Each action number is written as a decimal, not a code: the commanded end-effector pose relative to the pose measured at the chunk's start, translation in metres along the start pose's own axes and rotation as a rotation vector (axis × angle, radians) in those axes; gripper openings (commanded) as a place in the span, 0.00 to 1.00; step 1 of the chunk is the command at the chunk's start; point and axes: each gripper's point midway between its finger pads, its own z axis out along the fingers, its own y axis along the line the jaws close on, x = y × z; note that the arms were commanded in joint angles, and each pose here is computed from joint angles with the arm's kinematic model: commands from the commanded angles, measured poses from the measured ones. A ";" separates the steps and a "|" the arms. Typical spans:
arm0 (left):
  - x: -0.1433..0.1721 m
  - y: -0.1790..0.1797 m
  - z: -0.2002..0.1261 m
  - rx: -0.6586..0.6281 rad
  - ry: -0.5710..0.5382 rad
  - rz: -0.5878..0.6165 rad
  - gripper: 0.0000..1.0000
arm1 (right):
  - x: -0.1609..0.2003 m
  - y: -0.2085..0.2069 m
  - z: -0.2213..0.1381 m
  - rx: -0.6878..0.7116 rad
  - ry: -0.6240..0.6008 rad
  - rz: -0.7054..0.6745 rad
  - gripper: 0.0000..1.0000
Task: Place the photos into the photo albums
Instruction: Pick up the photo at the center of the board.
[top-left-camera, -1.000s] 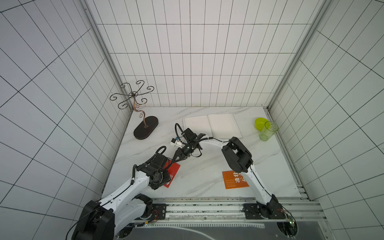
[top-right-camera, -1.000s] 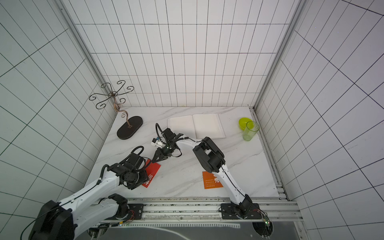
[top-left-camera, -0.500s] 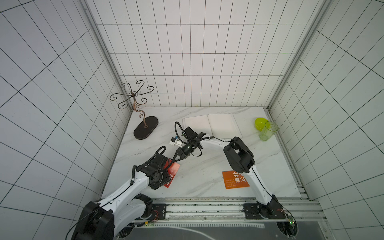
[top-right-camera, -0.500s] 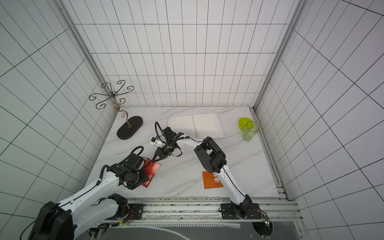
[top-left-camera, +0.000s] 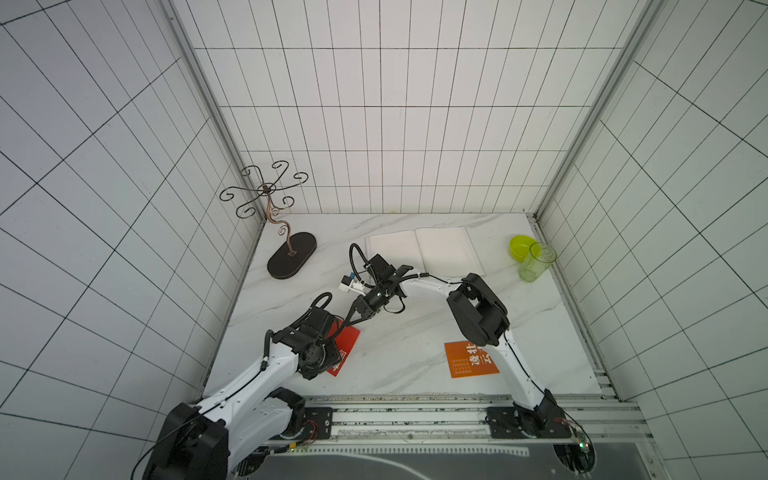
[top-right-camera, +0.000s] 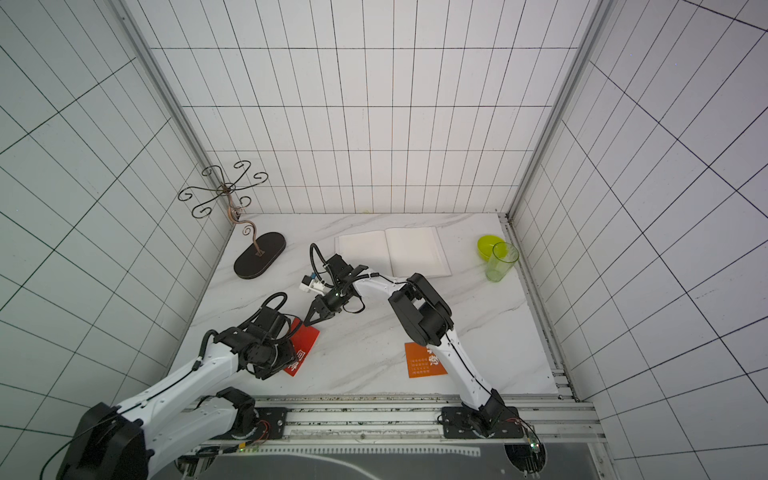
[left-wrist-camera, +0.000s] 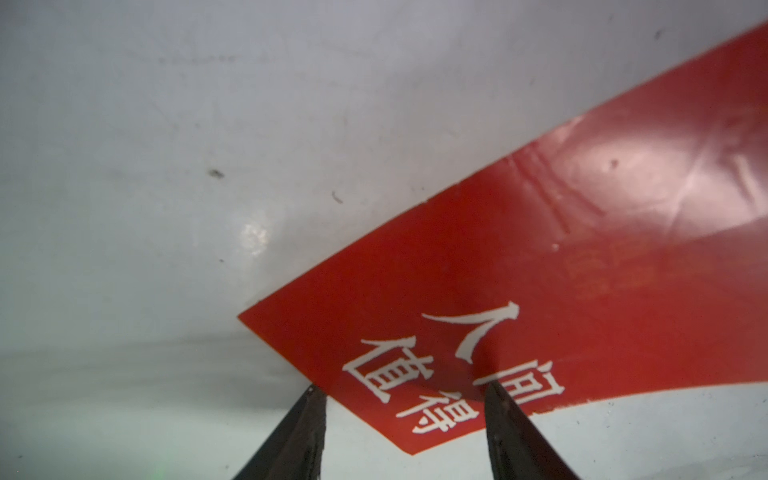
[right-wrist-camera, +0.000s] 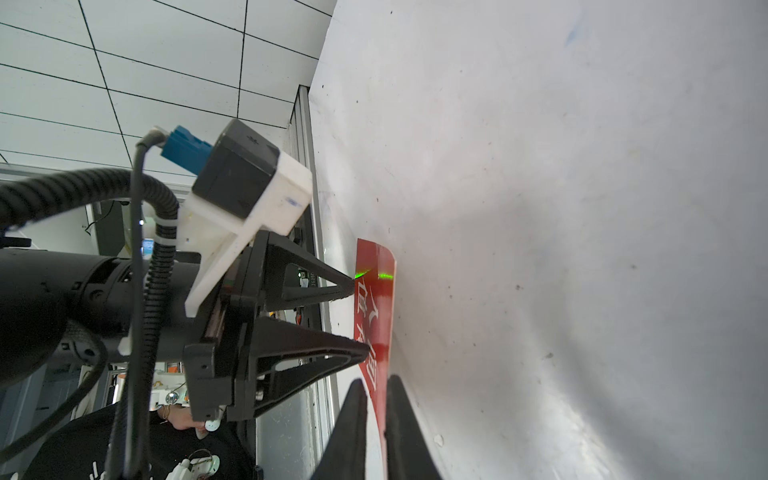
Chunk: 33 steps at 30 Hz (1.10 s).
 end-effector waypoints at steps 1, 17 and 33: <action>0.003 0.000 0.005 0.007 0.013 -0.016 0.61 | 0.016 0.006 0.004 -0.032 0.040 0.007 0.15; 0.004 0.002 0.006 0.010 0.015 -0.017 0.61 | 0.020 -0.001 0.014 -0.024 0.059 0.019 0.16; -0.009 -0.011 -0.014 0.076 -0.068 -0.015 0.60 | 0.012 0.001 0.006 0.036 0.034 -0.015 0.00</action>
